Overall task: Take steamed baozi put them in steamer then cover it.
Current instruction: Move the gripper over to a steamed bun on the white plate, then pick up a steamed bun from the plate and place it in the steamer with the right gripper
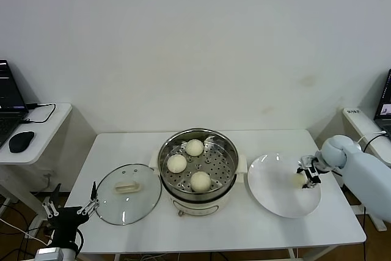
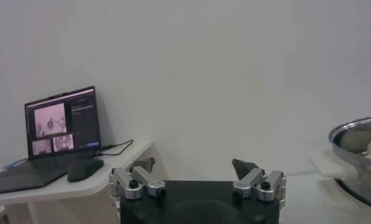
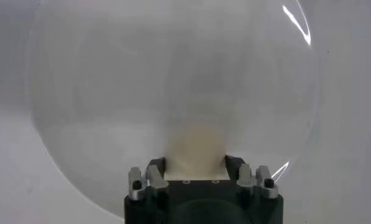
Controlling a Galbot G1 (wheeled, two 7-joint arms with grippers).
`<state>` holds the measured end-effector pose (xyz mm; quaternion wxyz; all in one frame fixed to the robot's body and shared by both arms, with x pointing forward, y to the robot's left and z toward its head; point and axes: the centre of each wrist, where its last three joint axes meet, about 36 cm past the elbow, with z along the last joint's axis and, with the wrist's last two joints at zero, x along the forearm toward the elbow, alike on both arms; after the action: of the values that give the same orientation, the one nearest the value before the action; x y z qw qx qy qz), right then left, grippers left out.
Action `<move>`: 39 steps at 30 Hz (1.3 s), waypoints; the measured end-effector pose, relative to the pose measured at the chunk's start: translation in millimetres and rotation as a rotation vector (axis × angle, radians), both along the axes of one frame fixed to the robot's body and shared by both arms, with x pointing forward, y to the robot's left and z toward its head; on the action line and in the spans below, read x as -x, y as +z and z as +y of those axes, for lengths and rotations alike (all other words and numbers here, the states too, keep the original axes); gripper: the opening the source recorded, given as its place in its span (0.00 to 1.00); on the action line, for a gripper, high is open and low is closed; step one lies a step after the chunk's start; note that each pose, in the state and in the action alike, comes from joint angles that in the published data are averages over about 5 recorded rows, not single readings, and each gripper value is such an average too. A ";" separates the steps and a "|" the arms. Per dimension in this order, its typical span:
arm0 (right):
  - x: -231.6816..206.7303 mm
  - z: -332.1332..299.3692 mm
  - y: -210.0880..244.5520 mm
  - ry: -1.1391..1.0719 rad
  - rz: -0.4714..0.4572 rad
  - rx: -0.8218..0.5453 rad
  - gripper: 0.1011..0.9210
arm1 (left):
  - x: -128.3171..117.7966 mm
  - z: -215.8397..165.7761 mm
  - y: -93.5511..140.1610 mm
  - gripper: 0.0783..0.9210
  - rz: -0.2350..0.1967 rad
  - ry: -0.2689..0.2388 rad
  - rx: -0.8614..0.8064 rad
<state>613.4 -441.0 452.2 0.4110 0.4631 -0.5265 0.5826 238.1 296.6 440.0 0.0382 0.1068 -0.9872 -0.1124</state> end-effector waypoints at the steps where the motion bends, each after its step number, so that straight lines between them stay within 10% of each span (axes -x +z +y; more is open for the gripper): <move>1: -0.3 0.4 1.9 0.000 -0.001 -0.001 0.57 | 0.1 0.1 0.2 0.88 0.000 0.000 -0.001; 19: -9.7 33.3 118.6 0.005 -0.084 -0.062 0.59 | -1.4 -1.4 5.1 0.88 -0.016 -0.008 0.003; 39: -7.7 219.6 229.7 0.074 -0.124 -0.297 0.60 | -6.7 -5.1 6.4 0.88 -0.033 -0.019 0.012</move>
<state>621.1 -221.4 681.9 0.2828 0.5010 -0.6138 0.5406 244.7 291.5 446.4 0.0214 0.0989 -0.9893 -0.1051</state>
